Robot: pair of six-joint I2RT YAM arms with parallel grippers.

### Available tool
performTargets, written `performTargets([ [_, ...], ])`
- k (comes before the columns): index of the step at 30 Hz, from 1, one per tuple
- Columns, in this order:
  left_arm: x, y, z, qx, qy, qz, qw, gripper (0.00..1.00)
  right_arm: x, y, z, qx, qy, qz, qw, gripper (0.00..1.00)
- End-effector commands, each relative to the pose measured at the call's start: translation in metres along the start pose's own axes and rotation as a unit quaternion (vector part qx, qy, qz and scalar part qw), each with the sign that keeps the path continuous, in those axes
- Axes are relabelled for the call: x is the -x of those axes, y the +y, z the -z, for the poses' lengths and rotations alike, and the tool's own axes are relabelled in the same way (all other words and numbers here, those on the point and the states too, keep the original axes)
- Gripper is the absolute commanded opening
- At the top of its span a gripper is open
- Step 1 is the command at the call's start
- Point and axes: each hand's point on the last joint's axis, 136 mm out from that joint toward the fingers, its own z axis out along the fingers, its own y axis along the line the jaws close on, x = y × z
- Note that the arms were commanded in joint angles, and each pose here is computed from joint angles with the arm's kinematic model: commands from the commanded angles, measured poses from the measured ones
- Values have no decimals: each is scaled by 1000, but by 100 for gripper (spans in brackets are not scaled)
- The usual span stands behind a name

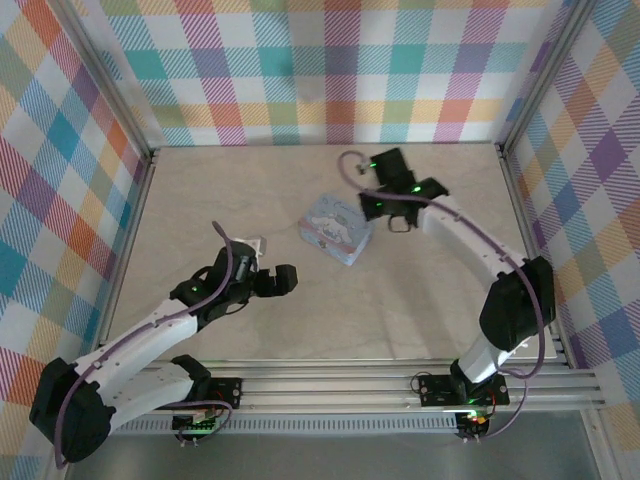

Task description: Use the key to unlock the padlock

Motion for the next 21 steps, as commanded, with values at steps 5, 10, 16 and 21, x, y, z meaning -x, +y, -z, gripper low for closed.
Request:
performTargets([
  [5, 9, -18, -25, -1, 76, -40, 996, 100, -125, -86, -18, 35, 175, -218, 960, 0],
  [10, 18, -35, -41, -25, 91, -45, 995, 100, -163, -118, -45, 13, 228, -239, 944, 2],
  [16, 16, -37, -45, -32, 97, -42, 994, 100, -168, -145, -63, -42, 228, -220, 948, 8],
  [21, 12, -29, -43, -18, 96, -42, 994, 100, -165, -157, -67, -65, 230, -207, 949, 31],
])
